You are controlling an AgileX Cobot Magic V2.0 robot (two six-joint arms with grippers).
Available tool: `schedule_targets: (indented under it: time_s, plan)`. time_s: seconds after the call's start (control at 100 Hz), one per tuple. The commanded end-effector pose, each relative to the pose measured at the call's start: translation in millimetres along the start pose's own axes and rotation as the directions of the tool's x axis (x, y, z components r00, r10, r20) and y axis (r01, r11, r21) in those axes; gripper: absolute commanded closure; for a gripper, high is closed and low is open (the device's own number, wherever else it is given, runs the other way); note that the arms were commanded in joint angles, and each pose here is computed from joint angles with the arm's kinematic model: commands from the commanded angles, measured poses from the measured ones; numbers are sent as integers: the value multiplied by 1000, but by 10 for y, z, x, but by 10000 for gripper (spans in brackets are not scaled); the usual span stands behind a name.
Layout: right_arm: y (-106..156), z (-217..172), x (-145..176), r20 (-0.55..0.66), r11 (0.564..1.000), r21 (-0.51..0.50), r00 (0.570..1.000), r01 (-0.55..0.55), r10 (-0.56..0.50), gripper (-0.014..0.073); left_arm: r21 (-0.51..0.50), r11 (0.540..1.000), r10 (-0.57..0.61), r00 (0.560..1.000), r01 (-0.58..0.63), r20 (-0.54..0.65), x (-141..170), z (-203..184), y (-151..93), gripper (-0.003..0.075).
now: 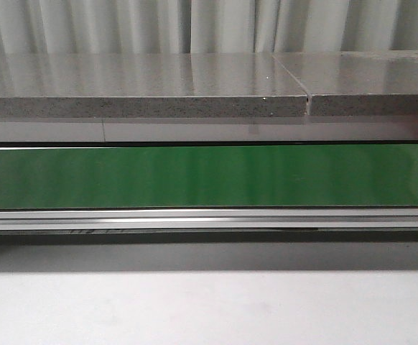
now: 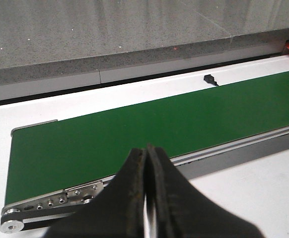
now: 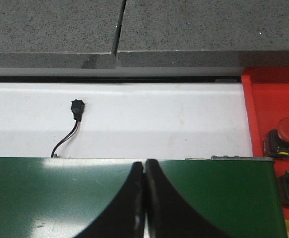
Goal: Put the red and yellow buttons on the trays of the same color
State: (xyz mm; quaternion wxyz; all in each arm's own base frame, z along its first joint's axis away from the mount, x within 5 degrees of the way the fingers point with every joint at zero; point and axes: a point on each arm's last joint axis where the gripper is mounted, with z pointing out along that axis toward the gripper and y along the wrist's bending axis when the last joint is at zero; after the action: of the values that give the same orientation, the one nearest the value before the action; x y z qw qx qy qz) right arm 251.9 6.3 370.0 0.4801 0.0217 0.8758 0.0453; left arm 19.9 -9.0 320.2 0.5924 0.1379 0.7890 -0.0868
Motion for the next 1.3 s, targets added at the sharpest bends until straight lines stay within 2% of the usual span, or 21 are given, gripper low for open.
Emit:
schedule_targets:
  time_s: [0.0,0.31,0.56,0.87,1.29]
  plan:
    - [14,-187,-94,139,1000,-6,990,7,-6,660,12,1000,-20,995,19,94,-142,-29,-3,741]
    - [-8,-387,167,253,1000,-6,967,1,1,660,12,1000,-20,995,19,94,-142,-29,-3,741]
    - [-40,-453,406,365,1000,-7,931,-16,18,660,12,1000,-20,995,19,94,-142,-29,-3,741]
    - [-89,-573,899,420,1000,-1,907,-20,18,660,12,1000,-20,995,19,94,-142,-29,-3,741]
    - [-133,-741,1504,552,1000,3,834,16,-14,660,12,1000,-20,995,19,94,-142,-29,-3,741]
